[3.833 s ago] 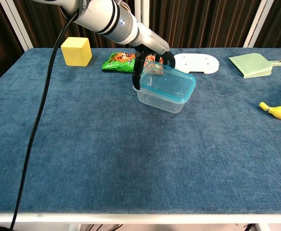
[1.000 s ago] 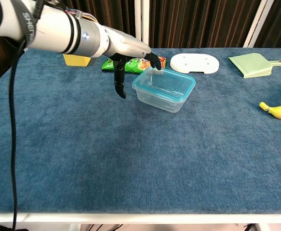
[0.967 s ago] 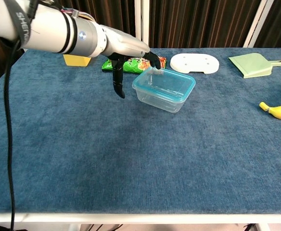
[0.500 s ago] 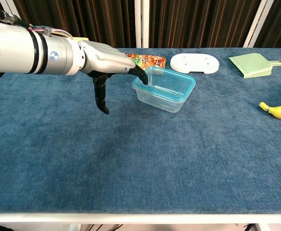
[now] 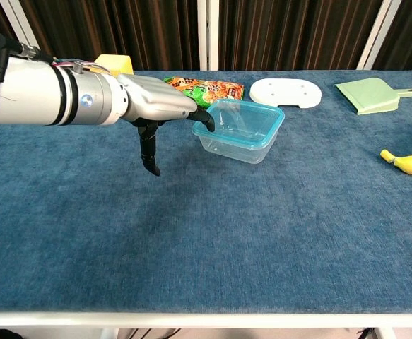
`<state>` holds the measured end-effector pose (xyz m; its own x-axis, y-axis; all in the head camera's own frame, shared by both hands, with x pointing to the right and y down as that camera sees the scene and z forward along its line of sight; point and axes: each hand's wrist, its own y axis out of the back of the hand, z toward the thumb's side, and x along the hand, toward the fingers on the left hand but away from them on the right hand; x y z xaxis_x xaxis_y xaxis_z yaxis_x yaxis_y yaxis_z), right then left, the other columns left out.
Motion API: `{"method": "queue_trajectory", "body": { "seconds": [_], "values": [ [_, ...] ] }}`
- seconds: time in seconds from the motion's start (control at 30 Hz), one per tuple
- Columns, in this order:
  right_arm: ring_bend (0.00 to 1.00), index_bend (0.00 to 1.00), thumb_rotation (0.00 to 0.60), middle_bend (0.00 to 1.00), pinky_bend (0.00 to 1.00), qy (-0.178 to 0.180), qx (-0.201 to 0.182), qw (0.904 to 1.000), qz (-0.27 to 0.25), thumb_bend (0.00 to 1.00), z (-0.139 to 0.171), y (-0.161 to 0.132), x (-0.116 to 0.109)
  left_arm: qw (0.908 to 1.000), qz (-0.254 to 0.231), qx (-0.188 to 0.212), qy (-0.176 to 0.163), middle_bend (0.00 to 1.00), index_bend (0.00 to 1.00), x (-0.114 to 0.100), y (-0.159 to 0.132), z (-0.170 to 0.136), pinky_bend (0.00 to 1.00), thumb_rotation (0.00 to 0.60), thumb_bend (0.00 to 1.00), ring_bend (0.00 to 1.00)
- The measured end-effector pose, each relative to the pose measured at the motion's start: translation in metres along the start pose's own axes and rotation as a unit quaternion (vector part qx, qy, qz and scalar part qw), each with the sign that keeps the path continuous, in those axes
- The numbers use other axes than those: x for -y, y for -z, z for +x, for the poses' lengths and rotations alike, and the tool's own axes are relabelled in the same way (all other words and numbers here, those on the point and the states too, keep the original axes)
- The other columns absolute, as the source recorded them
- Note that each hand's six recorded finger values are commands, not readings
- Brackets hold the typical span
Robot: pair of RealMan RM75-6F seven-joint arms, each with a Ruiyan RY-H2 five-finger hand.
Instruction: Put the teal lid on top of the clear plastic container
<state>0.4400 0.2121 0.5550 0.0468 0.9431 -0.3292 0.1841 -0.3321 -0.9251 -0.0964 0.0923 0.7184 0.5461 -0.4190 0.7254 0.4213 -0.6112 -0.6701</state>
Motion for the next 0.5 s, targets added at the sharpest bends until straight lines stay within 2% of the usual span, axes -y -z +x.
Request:
{"method": "queue_trajectory", "body": {
  "seconds": [0.17,0.3,0.5],
  "values": [
    [0.00,0.00,0.600,0.12,0.00,0.001,0.001,1.0000,0.000,0.09,0.001,0.001,0.000,0.9997,0.000,0.007,-0.023,0.09,0.14,-0.012,-0.005,-0.002,0.06,0.600,0.07,0.00],
    [0.00,0.00,0.600,0.12,0.00,0.002,0.002,1.0000,-0.002,0.09,0.002,0.002,0.000,0.9988,0.006,0.026,-0.041,0.09,0.14,-0.021,-0.021,0.000,0.06,0.600,0.07,0.00],
    [0.00,0.00,0.600,0.12,0.00,0.001,0.006,1.0000,-0.002,0.09,0.004,0.005,0.000,0.9978,0.017,0.045,-0.046,0.09,0.14,-0.023,-0.042,0.008,0.06,0.600,0.07,0.00]
  ]
}}
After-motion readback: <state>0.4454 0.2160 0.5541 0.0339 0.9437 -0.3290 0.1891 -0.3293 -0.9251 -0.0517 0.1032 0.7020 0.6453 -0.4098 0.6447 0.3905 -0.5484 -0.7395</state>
